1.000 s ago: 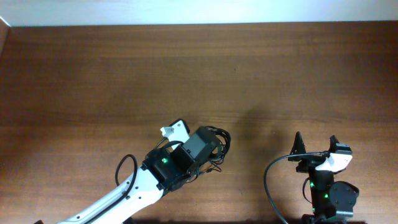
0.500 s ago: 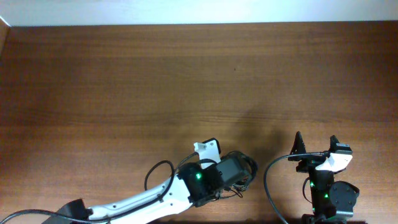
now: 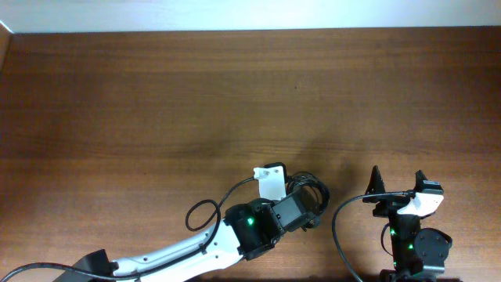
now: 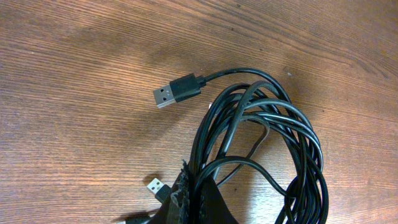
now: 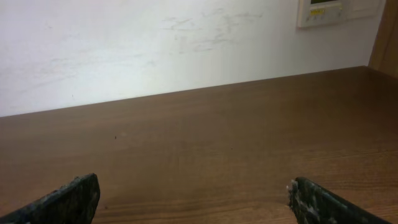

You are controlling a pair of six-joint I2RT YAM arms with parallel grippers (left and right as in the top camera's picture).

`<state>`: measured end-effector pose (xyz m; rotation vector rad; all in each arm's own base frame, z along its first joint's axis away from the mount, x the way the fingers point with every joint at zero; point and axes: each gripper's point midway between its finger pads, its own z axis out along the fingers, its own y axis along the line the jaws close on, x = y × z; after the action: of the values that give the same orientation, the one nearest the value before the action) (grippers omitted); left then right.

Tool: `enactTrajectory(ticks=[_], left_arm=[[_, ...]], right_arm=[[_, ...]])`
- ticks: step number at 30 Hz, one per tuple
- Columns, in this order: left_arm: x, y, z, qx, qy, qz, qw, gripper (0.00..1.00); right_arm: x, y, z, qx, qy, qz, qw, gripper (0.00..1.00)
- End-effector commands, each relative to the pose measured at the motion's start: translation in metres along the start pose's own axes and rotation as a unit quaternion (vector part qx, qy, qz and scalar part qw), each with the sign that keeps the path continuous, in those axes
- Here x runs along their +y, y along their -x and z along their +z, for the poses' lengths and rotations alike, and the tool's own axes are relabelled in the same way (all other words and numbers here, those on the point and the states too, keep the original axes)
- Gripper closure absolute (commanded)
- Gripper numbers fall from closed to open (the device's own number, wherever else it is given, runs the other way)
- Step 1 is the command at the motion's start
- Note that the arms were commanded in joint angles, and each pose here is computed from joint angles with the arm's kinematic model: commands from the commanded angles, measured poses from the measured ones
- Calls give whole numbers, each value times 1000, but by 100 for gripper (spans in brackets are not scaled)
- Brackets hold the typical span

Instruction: Untangle cables

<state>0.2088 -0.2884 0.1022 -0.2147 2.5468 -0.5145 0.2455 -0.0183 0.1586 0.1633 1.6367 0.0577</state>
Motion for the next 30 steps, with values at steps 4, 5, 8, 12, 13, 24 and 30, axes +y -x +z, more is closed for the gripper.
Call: enactTrajectory(ticks=[4,5,8,12,13,24,30], left_arm=[[0,16,-3,-25,3,20,999,100],[2,27,-8,-33,0,28,999,100],[7,50,-17,-48,-10,-4,999,100],[20,70,-19,3,-40,-69,997,100],[30,81,-16,10,-40,-97,994,100],[-38,106,-49,-6,-306,237,922,100],[-79,73,-62,-12,-344,288,894,100]], right_arm=[[1,-2,0,1,2,0,1000,2],[1,-2,0,1,2,0,1000,2],[1,-2,0,1,2,0,1000,2],[-15,11,-1,-28,-47,-20,998,2],[-9,25,-2,-55,-30,-2,998,1],[128,16,-53,196,342,482,782,29],[148,-11,-52,264,324,498,760,83]])
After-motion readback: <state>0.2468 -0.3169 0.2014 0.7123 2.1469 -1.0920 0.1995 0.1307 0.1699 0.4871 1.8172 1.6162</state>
